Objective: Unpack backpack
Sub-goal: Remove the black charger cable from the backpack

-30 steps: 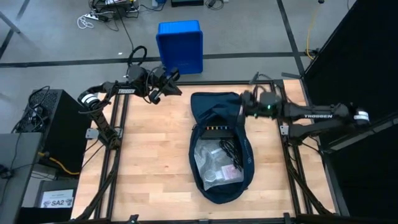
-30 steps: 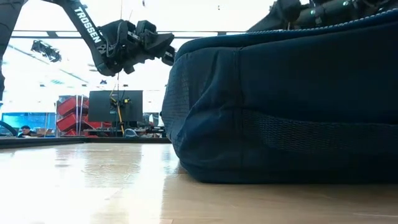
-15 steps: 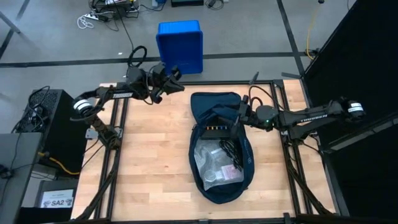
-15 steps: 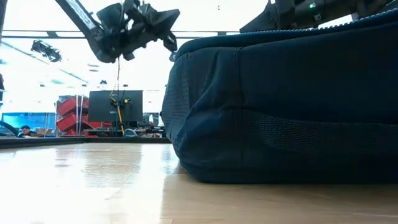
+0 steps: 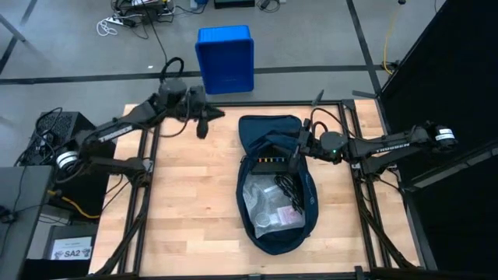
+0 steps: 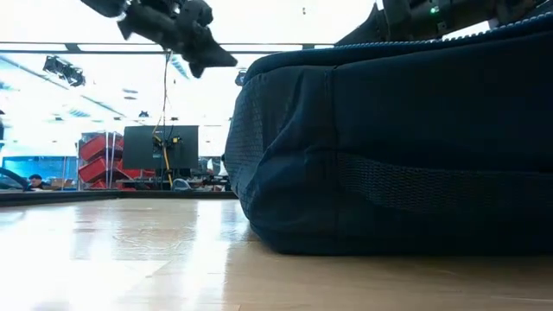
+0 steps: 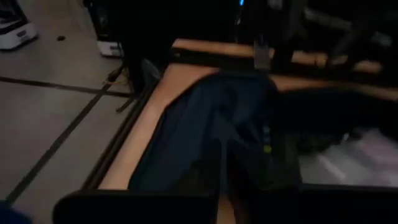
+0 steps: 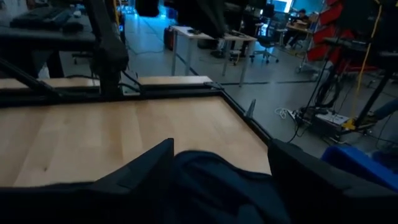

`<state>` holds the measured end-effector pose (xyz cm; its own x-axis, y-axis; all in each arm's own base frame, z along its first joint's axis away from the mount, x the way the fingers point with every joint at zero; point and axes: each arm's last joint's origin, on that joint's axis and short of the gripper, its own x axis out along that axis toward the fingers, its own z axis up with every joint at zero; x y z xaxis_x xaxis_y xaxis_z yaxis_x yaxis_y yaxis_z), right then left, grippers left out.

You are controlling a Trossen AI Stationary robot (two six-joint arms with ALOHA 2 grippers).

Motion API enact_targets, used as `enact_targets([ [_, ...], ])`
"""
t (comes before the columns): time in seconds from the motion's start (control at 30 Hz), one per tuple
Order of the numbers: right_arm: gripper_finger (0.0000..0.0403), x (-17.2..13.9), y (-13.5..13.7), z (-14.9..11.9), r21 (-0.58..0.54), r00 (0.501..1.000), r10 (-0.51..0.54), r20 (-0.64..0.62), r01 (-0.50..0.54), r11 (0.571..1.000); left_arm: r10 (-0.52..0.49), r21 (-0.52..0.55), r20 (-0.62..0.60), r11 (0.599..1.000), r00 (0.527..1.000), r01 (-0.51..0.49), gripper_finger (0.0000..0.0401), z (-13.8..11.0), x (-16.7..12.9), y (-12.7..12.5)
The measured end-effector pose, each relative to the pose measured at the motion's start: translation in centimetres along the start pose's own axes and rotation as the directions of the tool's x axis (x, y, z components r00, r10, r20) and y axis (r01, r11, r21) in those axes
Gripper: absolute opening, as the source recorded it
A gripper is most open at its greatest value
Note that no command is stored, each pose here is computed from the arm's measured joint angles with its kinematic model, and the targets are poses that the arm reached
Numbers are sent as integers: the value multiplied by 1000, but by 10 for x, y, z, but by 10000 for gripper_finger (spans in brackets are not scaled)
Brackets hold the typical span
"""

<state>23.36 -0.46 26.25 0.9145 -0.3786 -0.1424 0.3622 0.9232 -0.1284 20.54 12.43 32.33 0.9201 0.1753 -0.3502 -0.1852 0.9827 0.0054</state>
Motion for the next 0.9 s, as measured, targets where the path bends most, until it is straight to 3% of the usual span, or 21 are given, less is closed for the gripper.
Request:
enact_targets([
  [0.2,220,0,0,-5,-12,999,4,-49,-4,1000,56,50,61,997,997,-59,0,-12,-35,-37],
  [0.37,207,0,0,-6,33,998,2,-62,0,999,139,-21,130,990,982,-137,0,-44,-58,-52],
  [0.5,193,0,-1,-5,126,999,4,-48,2,992,111,-87,177,991,978,-97,0,-80,-58,-62],
  [0.63,177,-3,14,-1,99,994,99,-53,-94,991,71,-115,237,992,969,-44,0,-110,-48,-68],
  [0.9,155,9,52,17,11,955,50,-293,-49,999,51,-98,259,995,965,-26,0,-126,-39,-71],
])
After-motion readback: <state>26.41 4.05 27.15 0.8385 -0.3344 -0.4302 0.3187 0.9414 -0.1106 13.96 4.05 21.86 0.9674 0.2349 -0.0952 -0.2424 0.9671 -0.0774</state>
